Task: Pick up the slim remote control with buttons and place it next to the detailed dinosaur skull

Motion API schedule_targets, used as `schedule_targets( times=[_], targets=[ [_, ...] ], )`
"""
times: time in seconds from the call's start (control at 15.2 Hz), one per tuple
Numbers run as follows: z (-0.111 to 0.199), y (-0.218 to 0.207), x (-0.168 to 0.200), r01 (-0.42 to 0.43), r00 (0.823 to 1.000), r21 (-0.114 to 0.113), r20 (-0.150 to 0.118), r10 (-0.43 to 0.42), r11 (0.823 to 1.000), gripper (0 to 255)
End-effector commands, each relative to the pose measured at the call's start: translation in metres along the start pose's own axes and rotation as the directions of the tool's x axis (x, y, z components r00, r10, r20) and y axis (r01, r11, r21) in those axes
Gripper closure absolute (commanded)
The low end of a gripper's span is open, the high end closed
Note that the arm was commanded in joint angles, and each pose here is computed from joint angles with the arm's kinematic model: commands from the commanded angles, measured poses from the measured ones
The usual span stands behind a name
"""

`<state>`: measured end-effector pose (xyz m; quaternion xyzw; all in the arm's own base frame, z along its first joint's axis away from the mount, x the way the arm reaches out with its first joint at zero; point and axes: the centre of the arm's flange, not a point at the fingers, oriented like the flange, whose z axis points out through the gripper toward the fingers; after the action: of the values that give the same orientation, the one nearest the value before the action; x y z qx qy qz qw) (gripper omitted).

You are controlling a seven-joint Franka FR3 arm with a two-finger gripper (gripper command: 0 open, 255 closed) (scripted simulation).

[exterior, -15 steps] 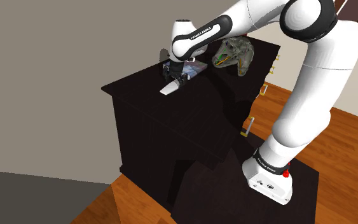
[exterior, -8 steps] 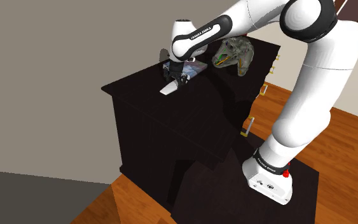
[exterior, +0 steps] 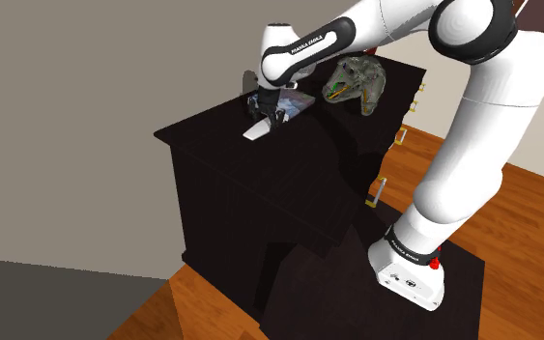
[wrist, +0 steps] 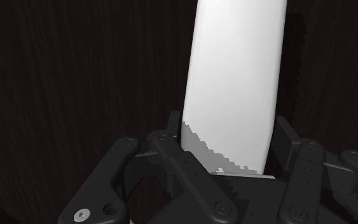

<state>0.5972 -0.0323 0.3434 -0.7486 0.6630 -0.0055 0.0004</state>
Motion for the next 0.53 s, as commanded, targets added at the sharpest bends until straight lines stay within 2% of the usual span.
schedule_targets(
  times=[0.0,0.46],
  targets=[
    [-0.010,0.001,0.000,0.000,1.000,0.000,0.000,0.000,1.000,255],
    [-0.047,0.001,0.000,0.000,1.000,0.000,0.000,0.000,1.000,255]
  ],
)
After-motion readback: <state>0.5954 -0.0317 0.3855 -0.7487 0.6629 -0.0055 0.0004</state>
